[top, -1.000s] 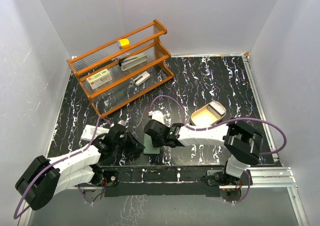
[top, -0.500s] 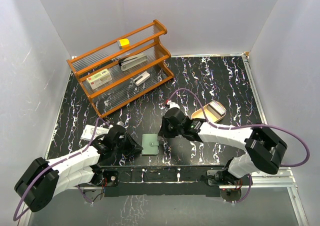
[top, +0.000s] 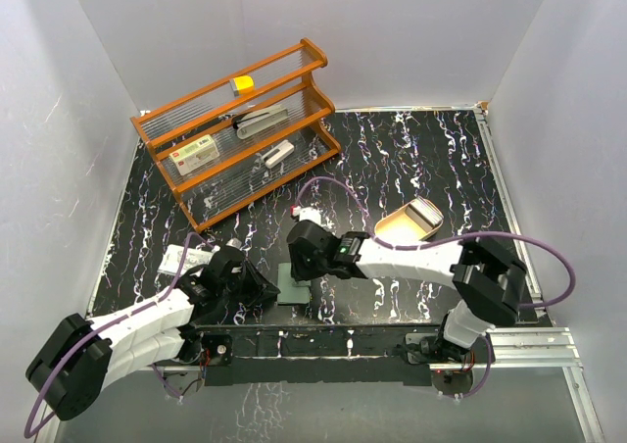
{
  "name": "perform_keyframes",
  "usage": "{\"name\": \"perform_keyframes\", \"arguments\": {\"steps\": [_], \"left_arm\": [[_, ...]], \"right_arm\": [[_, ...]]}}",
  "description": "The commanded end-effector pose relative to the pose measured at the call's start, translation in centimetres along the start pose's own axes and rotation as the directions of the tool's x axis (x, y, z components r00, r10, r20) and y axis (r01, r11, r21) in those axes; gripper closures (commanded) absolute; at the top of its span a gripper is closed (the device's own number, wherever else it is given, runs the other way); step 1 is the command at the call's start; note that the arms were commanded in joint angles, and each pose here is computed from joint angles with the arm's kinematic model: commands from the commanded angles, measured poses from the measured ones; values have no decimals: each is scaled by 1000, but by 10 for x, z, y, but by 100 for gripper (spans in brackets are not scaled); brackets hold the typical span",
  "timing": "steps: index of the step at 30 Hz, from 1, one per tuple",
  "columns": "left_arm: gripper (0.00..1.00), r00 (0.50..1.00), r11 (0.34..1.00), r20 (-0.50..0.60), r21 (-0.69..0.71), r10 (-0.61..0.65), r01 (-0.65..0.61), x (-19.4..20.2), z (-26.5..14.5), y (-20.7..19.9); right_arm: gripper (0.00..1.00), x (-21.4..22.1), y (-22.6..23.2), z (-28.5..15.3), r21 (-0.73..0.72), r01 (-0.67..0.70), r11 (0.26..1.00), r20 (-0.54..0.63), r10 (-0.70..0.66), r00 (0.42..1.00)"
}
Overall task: Put the credit cards into the card holder
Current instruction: Open the card holder at the center of the board.
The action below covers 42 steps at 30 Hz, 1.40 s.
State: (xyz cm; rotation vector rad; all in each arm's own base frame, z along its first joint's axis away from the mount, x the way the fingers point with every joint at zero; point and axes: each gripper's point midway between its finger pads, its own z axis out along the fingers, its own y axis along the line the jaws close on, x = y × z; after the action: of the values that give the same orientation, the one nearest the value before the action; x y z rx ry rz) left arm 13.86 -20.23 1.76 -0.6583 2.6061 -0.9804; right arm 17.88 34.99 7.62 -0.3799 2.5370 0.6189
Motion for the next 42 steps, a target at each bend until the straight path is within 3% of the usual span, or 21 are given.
{"name": "perform_keyframes", "arguments": {"steps": [1,7,22,28,36,42], "left_arm": [[100,1000,1000,-5,-7,-8,8,2,0,5],[100,1000,1000,-9,-10,-7,7,3,1,6],[100,1000,1000,-13,-7,-8,7,3,3,4],[100,1000,1000,-7,-7,-10,10,2,1,5],[100,1000,1000,-8,-23,-8,7,3,0,9],[100,1000,998,-8,-55,-5,4,4,0,18]], "right_arm": [[73,-10,1,7,89,48,995,30,-50,998],[73,5,3,20,94,72,993,-13,-71,997],[59,35,-13,39,257,203,945,-86,-187,979],[70,40,-47,39,422,258,869,-105,-236,966],[99,27,-53,31,456,258,851,-51,-265,963],[100,19,-43,26,403,232,886,3,-254,967]]}}
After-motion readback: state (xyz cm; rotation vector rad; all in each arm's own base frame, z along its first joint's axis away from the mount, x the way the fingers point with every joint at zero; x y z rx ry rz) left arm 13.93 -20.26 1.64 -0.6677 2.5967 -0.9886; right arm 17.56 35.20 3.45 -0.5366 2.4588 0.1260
